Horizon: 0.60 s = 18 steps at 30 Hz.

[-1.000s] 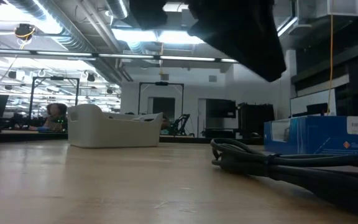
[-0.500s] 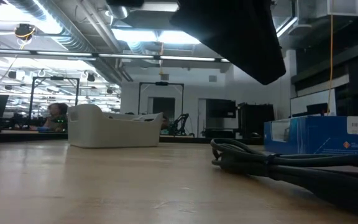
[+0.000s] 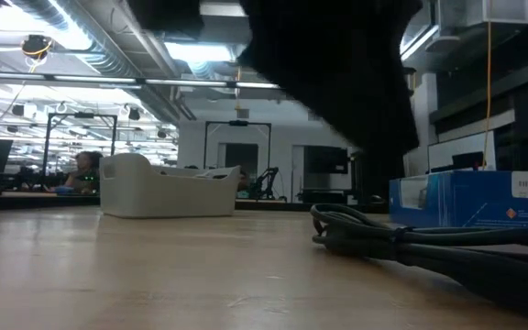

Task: Pick and place USB-C Cables
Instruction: Put the black charger cable into the white bin

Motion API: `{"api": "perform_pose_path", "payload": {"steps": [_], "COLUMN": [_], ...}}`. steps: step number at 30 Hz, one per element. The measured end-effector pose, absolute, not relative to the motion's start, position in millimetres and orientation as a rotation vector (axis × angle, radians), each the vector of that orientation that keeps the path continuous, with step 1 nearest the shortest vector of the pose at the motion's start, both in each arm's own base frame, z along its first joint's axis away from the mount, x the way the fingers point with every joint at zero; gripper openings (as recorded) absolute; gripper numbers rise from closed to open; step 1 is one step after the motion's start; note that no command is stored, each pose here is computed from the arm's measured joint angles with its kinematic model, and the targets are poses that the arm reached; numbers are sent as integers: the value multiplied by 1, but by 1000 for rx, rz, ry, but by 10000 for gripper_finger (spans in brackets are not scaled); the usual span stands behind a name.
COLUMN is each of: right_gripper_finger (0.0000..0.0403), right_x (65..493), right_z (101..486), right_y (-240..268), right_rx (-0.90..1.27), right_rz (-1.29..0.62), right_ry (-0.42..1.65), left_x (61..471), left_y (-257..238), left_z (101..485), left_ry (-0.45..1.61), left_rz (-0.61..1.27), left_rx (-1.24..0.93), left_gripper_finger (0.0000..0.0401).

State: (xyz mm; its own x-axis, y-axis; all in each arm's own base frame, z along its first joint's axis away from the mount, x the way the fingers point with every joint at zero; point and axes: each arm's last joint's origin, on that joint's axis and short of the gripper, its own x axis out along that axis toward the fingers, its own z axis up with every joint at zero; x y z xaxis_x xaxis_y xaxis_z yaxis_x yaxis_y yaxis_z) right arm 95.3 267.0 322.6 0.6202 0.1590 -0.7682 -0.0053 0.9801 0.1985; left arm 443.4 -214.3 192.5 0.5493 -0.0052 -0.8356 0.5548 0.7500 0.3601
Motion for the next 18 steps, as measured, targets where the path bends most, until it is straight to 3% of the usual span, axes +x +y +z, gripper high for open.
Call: {"api": "perform_pose_path", "payload": {"steps": [12,18], "right_gripper_finger": [106,106], "right_x": [95,94], "right_z": [320,309], "right_y": [267,267], "right_rx": [178,164], "right_rz": [94,97], "right_ry": [905,936], "left_x": [446,446], "left_y": [-215,-217], "left_z": [176,176], "left_ry": [933,920], "left_rz": [-601,-592], "left_rx": [805,824], "left_gripper_finger": [140,140]}}
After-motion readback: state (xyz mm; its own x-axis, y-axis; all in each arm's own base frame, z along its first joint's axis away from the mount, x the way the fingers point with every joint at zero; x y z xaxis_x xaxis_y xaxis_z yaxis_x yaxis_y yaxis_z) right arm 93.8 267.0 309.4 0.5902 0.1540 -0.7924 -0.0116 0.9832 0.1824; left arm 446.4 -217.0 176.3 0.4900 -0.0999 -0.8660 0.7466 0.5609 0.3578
